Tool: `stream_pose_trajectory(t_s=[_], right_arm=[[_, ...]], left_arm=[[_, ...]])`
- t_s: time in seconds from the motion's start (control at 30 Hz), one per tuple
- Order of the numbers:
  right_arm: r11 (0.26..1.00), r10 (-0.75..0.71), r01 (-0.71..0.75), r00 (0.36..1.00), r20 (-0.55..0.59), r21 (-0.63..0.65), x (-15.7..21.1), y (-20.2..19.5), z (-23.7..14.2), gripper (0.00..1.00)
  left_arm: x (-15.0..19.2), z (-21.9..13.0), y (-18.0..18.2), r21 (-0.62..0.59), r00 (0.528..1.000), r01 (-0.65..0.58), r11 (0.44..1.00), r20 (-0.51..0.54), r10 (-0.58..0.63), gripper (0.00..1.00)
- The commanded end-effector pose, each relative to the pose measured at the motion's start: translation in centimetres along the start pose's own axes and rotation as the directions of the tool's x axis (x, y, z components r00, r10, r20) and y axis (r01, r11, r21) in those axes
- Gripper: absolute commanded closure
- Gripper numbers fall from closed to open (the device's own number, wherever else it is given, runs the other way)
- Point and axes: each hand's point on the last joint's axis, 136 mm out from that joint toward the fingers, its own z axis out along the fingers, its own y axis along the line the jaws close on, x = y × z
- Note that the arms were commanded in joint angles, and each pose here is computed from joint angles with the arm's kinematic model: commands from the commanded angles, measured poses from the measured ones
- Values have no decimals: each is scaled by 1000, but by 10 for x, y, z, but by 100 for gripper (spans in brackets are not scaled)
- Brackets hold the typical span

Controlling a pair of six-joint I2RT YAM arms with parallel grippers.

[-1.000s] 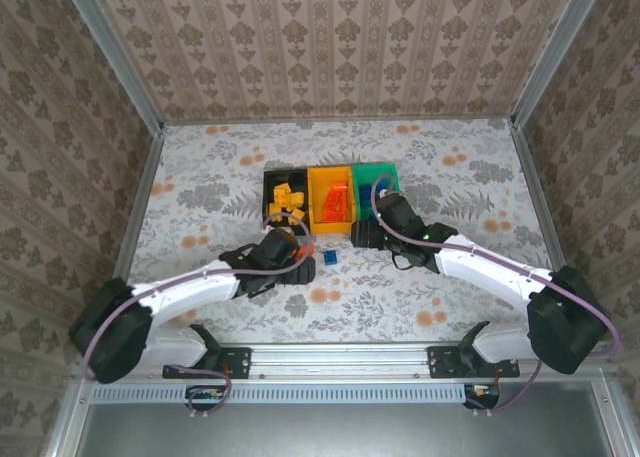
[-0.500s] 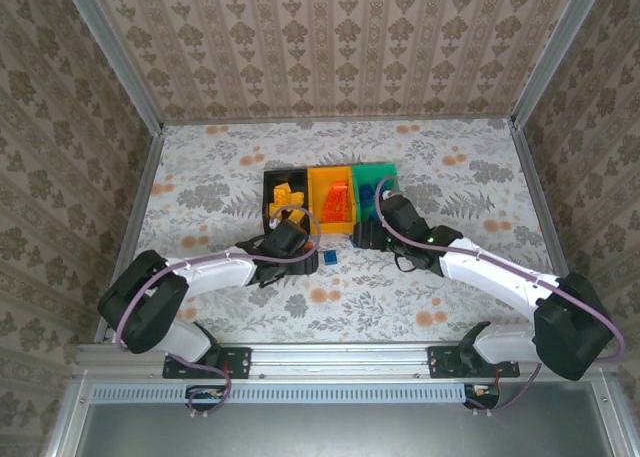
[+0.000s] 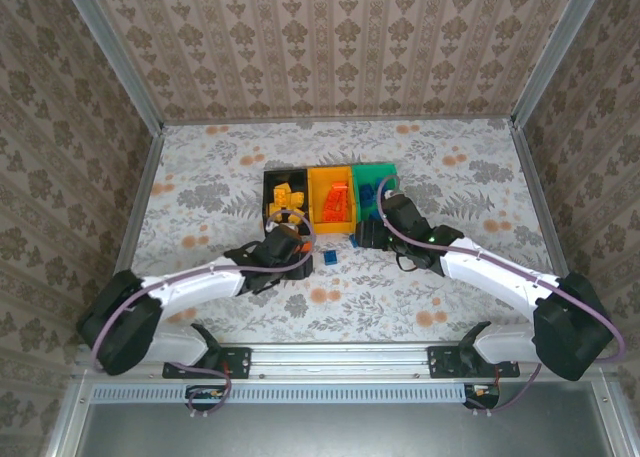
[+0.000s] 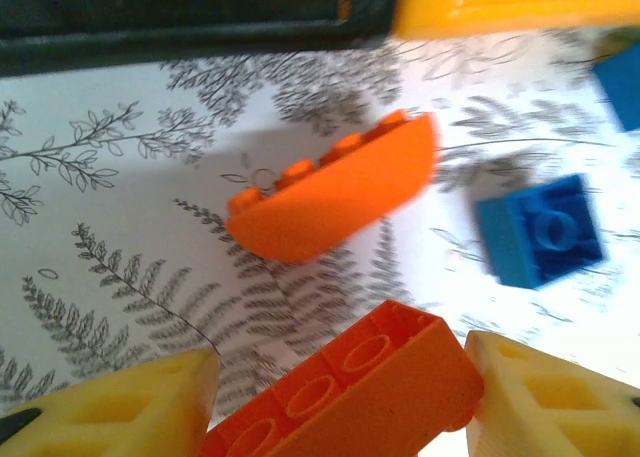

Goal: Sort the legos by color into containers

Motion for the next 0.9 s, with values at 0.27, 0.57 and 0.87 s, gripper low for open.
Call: stream_pose_trajectory(t_s=[0.27,0.57,0.87], right_arm=[[1000,23,-23,1000,11,19,5,-15,1,23],[998,35,-35,999,-3,50,14,-29,1,22],[999,25,-25,1000,-6,33,16,-29,-3,21]], left_arm=[[-113,-30,-58,62,985,-75,995,160,64,44],[-177,37,-70,37,989,-73,997,129,67,43],[-191,53,-87,81,993,-61,995,102,52,15]])
